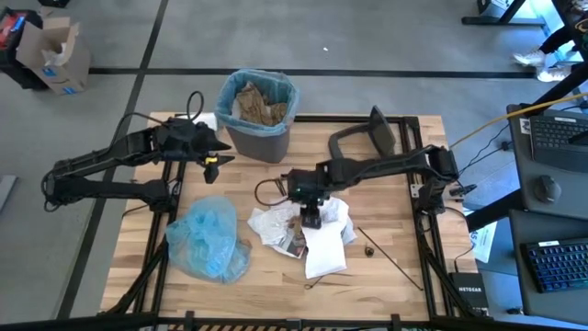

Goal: Pick and place trash into bin
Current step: Put the transparent cellophane and brown napkin into the trash bin, then put the bubble wrap into the trash bin

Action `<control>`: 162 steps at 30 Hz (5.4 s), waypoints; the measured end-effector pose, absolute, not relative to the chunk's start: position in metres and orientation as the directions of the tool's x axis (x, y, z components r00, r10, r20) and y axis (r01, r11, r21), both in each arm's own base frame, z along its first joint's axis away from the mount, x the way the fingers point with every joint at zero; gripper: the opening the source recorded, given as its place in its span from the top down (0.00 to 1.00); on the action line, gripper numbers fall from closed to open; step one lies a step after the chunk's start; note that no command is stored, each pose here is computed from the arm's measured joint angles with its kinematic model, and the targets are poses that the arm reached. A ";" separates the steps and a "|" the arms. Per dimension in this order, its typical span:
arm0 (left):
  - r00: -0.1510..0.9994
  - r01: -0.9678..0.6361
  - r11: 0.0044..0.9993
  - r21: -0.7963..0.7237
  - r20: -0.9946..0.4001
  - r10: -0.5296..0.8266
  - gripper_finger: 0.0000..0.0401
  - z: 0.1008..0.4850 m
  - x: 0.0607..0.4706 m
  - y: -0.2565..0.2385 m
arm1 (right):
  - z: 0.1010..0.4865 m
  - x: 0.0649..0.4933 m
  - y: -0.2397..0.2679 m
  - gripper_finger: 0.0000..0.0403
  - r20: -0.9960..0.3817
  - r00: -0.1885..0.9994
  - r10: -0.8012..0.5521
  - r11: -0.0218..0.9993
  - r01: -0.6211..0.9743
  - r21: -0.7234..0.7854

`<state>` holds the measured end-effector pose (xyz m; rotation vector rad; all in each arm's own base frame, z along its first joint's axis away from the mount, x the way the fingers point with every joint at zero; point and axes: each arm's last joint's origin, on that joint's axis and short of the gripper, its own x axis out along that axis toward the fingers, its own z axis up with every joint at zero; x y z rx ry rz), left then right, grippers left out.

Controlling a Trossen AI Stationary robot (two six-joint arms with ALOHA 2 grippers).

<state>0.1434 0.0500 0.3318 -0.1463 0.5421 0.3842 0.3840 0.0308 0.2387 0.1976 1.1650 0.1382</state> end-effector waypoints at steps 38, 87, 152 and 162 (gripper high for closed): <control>0.785 -0.415 0.907 -0.073 -0.532 0.317 0.59 0.331 0.144 0.050 | 0.240 0.396 0.045 0.99 -0.911 0.409 0.057 0.992 -0.126 0.005; 0.863 -0.413 0.902 -0.125 -0.370 0.343 0.59 0.373 0.115 0.040 | 0.416 0.396 -0.161 0.35 -0.323 0.843 -0.430 0.903 0.391 -0.179; 0.835 -0.430 0.892 -0.140 -0.438 0.334 0.59 0.366 0.120 0.042 | 0.241 0.375 0.021 1.00 -0.709 0.701 0.076 0.992 -0.125 -0.017; 0.873 -0.408 0.904 -0.126 -0.343 0.346 0.59 0.375 0.123 0.043 | 0.389 0.355 -0.037 1.00 -0.273 0.947 -0.167 0.979 0.127 -0.160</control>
